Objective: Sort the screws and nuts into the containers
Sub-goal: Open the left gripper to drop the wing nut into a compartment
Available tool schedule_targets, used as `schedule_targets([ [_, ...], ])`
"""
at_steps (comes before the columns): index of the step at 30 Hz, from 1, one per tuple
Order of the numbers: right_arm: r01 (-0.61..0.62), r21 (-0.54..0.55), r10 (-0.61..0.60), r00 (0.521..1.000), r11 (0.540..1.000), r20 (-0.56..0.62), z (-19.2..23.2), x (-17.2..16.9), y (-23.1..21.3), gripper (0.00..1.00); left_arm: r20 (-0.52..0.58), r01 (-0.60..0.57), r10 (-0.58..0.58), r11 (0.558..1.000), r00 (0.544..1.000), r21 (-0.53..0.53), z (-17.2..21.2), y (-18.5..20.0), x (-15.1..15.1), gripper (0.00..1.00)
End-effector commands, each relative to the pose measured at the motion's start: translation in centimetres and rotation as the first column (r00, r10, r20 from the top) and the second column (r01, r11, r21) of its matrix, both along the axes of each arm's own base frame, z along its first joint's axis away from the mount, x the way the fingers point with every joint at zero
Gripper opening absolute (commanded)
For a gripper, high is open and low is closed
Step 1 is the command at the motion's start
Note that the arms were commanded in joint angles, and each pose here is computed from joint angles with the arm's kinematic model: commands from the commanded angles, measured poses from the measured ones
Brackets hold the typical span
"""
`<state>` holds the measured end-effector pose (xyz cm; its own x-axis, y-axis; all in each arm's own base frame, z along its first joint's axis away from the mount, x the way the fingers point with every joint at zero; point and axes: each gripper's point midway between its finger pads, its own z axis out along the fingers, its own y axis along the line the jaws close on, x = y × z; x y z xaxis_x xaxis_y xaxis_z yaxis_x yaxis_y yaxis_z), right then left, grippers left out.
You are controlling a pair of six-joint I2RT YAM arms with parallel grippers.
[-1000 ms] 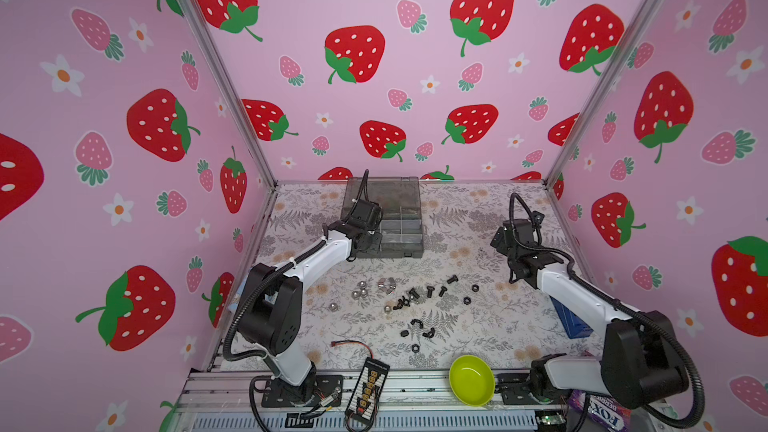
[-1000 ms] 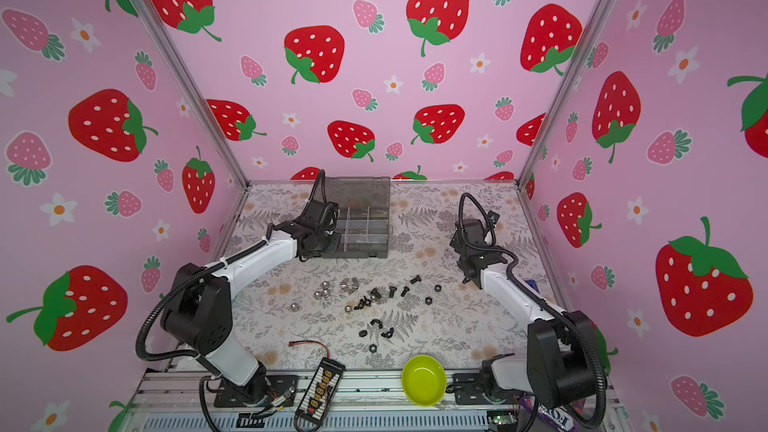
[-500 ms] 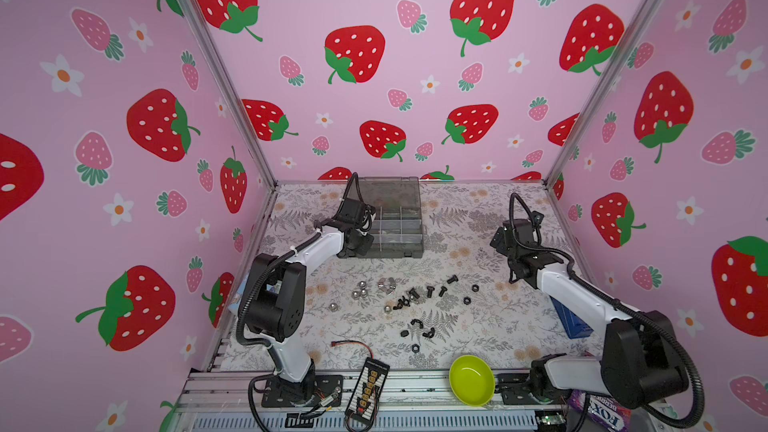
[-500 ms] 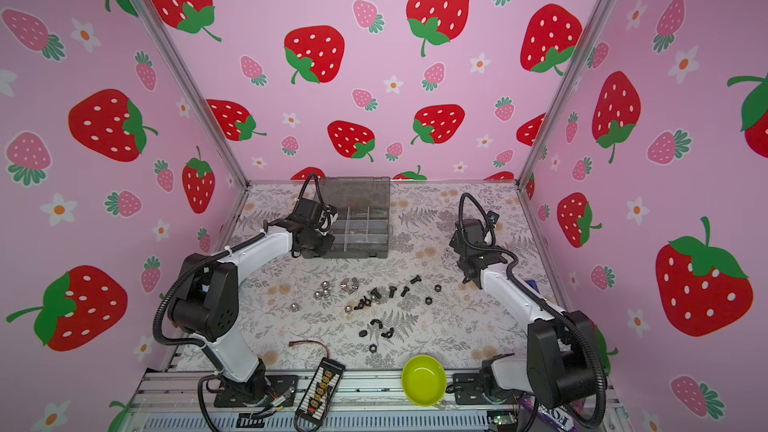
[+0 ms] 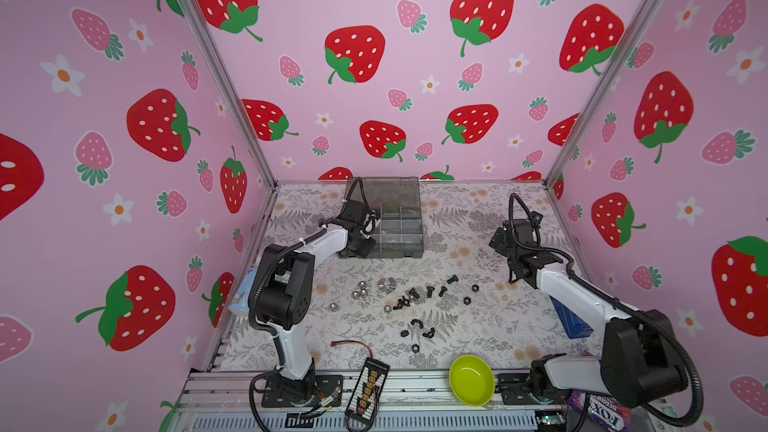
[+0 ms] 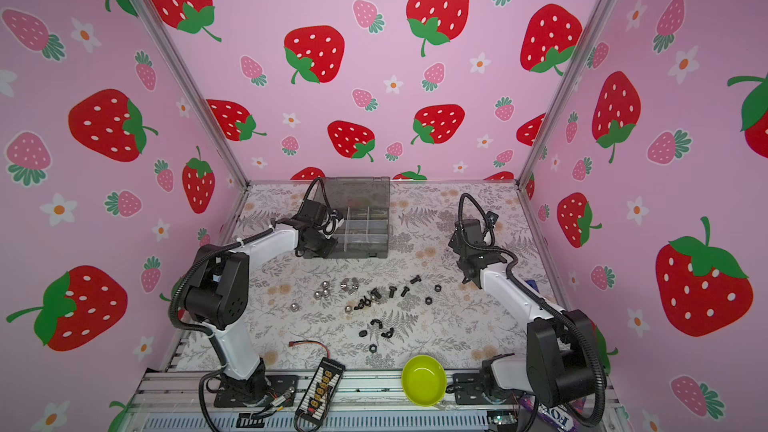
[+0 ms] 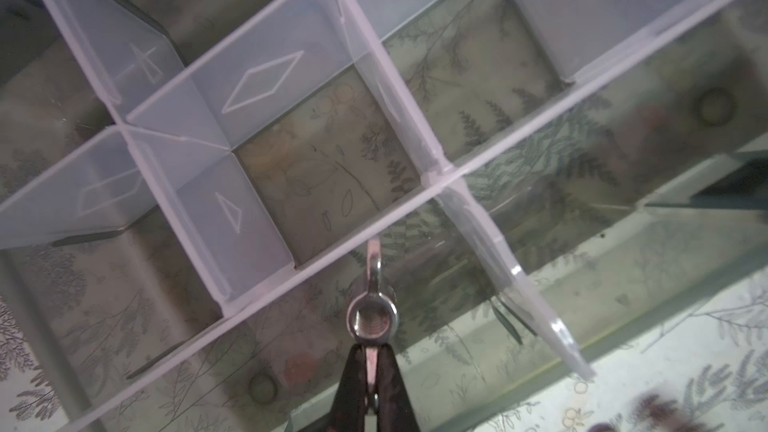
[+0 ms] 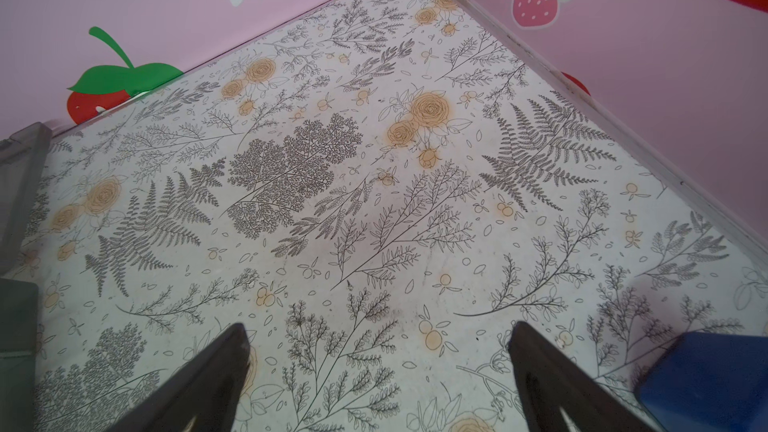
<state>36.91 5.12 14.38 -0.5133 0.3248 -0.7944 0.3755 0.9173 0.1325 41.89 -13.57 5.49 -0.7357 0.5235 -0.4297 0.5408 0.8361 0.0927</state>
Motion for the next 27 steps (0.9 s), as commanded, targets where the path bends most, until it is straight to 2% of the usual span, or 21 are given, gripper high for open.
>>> schedule_targets([
  [1,0.007,0.022,-0.008,1.000,1.000,0.012,0.1,-0.1,0.2,1.00,0.019,0.024,-0.024,1.000,1.000,-0.006,0.9,-0.4,1.1,0.04],
  [2,0.007,0.021,-0.008,1.000,1.000,0.013,0.2,-0.1,0.2,1.00,0.016,0.019,-0.019,1.000,1.000,-0.005,0.9,-0.3,1.1,0.12],
  [4,0.006,0.016,-0.007,1.000,1.000,0.011,0.2,-0.2,0.1,1.00,0.012,0.013,-0.013,1.000,1.000,-0.006,0.9,-0.3,1.1,0.19],
  [12,0.007,0.021,-0.008,1.000,1.000,0.027,0.6,-0.3,0.1,1.00,0.042,-0.064,0.065,0.997,0.997,-0.033,3.5,0.0,0.7,0.25],
  [17,0.004,0.023,-0.005,1.000,1.000,0.028,0.6,-0.2,0.1,1.00,0.086,-0.111,0.117,0.991,0.989,-0.079,6.2,-0.3,-0.5,0.35],
  [22,0.001,0.024,-0.002,1.000,1.000,0.027,0.5,-0.2,0.2,1.00,0.099,-0.238,0.245,0.968,0.965,-0.076,7.9,-0.5,-2.8,0.37],
  [27,0.000,0.023,-0.001,1.000,1.000,0.026,0.4,-0.1,0.3,1.00,0.045,-0.240,0.247,0.962,0.968,-0.128,6.8,-4.0,-6.9,0.45],
])
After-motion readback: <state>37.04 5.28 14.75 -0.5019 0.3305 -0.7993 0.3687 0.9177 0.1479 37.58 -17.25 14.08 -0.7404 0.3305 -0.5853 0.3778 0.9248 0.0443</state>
